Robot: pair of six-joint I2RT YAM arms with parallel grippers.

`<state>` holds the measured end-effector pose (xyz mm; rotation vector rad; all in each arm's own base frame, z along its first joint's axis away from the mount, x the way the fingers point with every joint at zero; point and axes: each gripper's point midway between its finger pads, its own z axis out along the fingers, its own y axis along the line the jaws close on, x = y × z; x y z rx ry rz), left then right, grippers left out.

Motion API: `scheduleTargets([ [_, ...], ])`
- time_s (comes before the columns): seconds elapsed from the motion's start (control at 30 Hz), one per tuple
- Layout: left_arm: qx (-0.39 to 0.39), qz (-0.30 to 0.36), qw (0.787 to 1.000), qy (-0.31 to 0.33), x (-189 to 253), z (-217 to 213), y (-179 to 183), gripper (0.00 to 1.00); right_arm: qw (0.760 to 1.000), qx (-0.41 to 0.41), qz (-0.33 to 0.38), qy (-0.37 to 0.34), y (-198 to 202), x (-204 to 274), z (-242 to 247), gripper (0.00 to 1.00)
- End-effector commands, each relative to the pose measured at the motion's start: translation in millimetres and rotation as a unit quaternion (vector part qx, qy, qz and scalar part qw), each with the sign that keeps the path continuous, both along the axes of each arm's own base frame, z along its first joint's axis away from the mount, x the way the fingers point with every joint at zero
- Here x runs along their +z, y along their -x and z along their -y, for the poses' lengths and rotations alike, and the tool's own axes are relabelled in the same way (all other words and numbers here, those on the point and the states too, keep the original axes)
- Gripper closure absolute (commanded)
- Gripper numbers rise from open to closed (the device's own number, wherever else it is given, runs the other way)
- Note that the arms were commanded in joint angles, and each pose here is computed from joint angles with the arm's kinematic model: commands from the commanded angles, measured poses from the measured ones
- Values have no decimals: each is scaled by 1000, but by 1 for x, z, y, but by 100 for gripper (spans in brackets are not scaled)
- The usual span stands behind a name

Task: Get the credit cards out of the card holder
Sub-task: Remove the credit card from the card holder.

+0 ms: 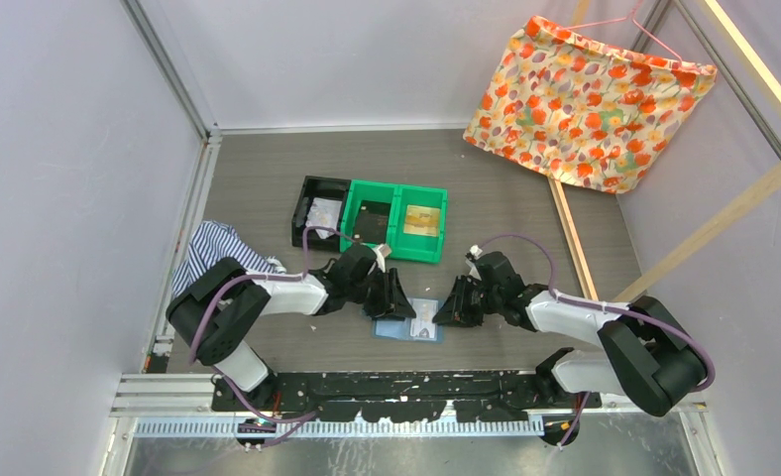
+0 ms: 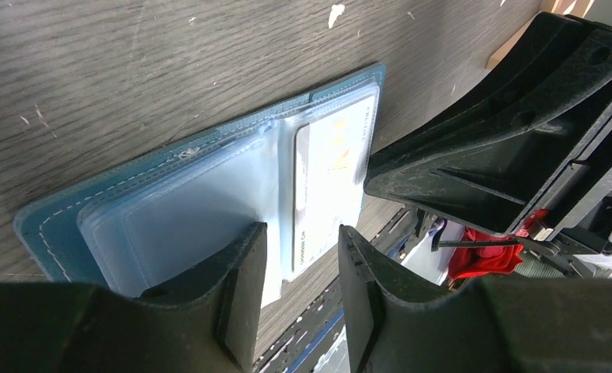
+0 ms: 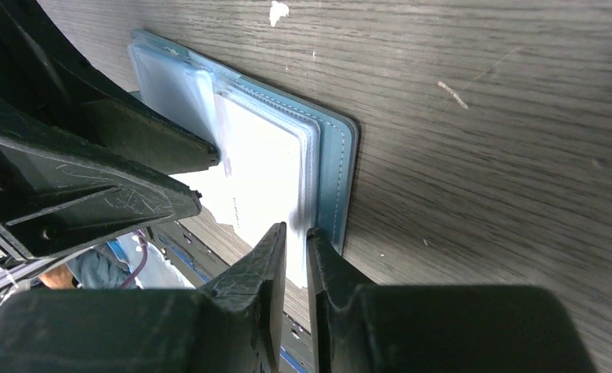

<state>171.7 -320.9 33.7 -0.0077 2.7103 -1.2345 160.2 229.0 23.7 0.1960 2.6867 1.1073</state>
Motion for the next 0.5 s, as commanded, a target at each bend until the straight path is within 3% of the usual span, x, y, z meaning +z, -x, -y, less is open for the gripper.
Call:
scheduleTargets([
  [0.0, 8, 1, 1000, -16, -14, -7, 2, 59, 1000, 13, 23, -17, -6, 9, -7, 80],
  [0.47, 10, -4, 1000, -16, -20, -5, 1, 64, 999, 22, 23, -37, -9, 13, -18, 88],
])
